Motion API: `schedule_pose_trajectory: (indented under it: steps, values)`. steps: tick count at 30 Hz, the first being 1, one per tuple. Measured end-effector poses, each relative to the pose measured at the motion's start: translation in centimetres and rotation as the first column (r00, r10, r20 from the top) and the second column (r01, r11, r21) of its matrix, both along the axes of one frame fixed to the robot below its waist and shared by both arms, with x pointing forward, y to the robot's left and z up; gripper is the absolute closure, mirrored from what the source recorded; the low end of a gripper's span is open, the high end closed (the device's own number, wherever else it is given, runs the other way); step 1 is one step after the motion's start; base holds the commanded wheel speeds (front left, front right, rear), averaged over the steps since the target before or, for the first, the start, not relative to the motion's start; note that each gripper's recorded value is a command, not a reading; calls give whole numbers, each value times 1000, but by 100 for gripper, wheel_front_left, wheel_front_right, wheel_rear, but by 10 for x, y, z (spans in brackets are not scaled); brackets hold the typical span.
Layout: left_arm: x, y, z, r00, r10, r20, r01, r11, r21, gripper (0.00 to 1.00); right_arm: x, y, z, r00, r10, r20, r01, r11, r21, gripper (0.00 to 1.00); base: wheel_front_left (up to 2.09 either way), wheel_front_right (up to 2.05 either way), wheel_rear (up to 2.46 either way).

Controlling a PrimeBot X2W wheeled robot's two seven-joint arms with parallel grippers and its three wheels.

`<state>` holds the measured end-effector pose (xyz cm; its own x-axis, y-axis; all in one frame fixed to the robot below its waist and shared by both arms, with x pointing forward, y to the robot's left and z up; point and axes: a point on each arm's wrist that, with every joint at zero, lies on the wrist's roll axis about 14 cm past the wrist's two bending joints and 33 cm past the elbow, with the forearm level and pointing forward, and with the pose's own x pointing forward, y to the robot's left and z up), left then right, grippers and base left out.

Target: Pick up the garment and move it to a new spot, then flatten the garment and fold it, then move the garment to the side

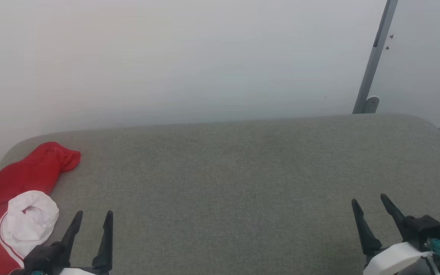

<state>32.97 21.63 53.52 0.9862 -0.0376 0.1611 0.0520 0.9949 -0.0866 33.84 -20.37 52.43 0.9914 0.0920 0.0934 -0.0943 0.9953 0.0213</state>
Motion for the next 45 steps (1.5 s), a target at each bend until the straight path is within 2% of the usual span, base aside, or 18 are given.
schedule_pose_trajectory:
  steps: [5,17,23,28,36,44,45]
  values:
    - [-1,-2,2,1000,-6,10,6,1000,22,0,-1,0,4,1000,7,23,-6,999,-35,0,0,0,0]
    - [-1,1,-2,1000,3,-2,-3,1000,12,0,-1,2,6,999,11,37,-9,999,-46,0,0,0,0]
    - [-7,22,-1,997,81,-3,-81,996,-27,0,4,18,8,997,64,44,-62,997,-54,0,0,0,0]
    - [-17,47,2,986,169,1,-169,985,-46,0,13,47,13,986,157,53,-154,986,-58,0,0,0,0]
    - [-52,100,6,940,342,9,-341,938,-57,0,26,104,20,943,329,56,-324,942,-84,0,0,0,0]
    - [-97,139,4,874,487,1,-485,871,-77,0,30,169,26,864,500,59,-493,864,-106,0,0,0,0]
    - [-107,145,2,860,511,-8,-510,856,-83,0,29,183,28,843,534,59,-527,843,-108,0,0,0,0]
